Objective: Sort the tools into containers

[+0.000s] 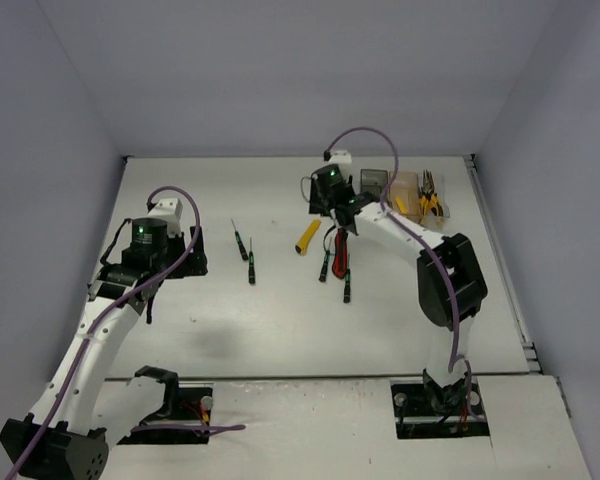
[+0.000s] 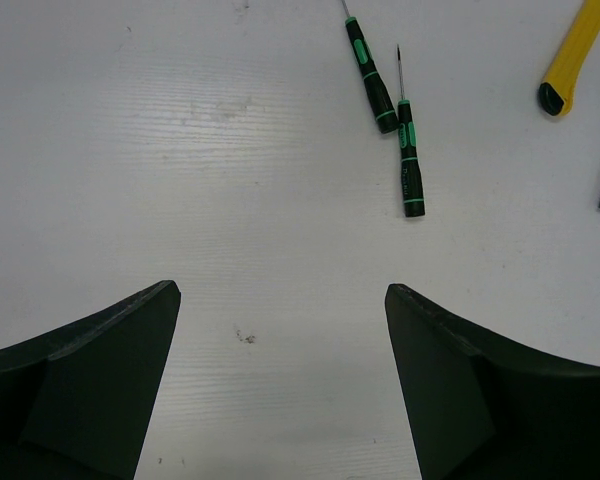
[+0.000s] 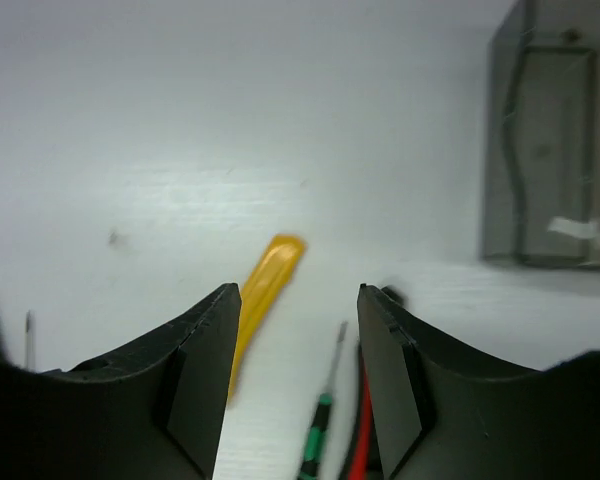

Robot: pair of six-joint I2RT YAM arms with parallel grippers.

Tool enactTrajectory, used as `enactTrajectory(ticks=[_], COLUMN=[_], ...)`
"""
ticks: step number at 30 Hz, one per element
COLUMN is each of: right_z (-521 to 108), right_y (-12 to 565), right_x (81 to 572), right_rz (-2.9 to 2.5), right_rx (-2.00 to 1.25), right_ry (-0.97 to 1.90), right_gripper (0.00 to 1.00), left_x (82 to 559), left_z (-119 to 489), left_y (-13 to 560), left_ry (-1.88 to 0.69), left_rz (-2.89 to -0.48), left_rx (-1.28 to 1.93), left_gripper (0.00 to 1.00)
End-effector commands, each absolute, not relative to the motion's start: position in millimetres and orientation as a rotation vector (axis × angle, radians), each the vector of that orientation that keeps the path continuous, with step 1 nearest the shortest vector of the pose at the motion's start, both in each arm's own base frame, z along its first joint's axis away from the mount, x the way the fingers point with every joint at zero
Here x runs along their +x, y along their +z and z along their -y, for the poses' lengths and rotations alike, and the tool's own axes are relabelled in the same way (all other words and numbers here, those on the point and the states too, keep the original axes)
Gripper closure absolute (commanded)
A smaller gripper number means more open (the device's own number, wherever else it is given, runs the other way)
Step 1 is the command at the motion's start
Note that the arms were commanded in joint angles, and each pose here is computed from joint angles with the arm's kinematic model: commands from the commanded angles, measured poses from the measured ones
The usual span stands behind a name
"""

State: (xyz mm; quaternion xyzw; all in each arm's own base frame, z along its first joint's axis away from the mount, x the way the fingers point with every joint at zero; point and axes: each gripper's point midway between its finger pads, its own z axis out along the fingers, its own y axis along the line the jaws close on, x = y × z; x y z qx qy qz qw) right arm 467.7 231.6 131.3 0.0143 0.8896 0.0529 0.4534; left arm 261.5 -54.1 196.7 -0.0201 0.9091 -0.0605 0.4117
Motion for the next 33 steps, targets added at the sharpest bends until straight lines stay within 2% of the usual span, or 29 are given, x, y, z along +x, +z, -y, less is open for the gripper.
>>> enactTrajectory(ticks=[1, 6, 12, 24, 30, 33], right_z=[-258.5, -285.1, -282.2, -279.8, -280.7, -280.7], right_y=[113.3, 87.7, 66.5, 26.0, 19.8, 17.0], right_x=[463.6, 459.2, 457.3, 453.0, 450.4, 449.0], right_rz=[-2.167, -2.179, -2.159, -2.215, -2.222, -2.229], right_rx=[0.223, 0.312, 0.440, 0.412, 0.376, 0.351], right_ry=[0.134, 0.158, 0.118, 0.035, 0.002, -0.013], right_gripper=[0.51, 0.49, 0.49, 0.51, 0.61, 0.72], left_x=[269.5, 269.5, 269.6, 269.4, 270.1, 269.7], left_z=[57.6, 58.1, 58.6, 60.0, 60.3, 59.9], left_y=[213.6, 214.1, 214.3, 214.6, 213.6, 213.6], left_ry=[-0.194, -0.197, -0.201, -0.210, -0.210, -0.209], left_rz=[-2.213, -2.211, -2.211, -2.210, -2.214, -2.214], left_rx=[-0.064, -0.063, -0.062, -0.059, -0.059, -0.060], left_gripper=[0.19, 0.19, 0.19, 0.19, 0.19, 0.19])
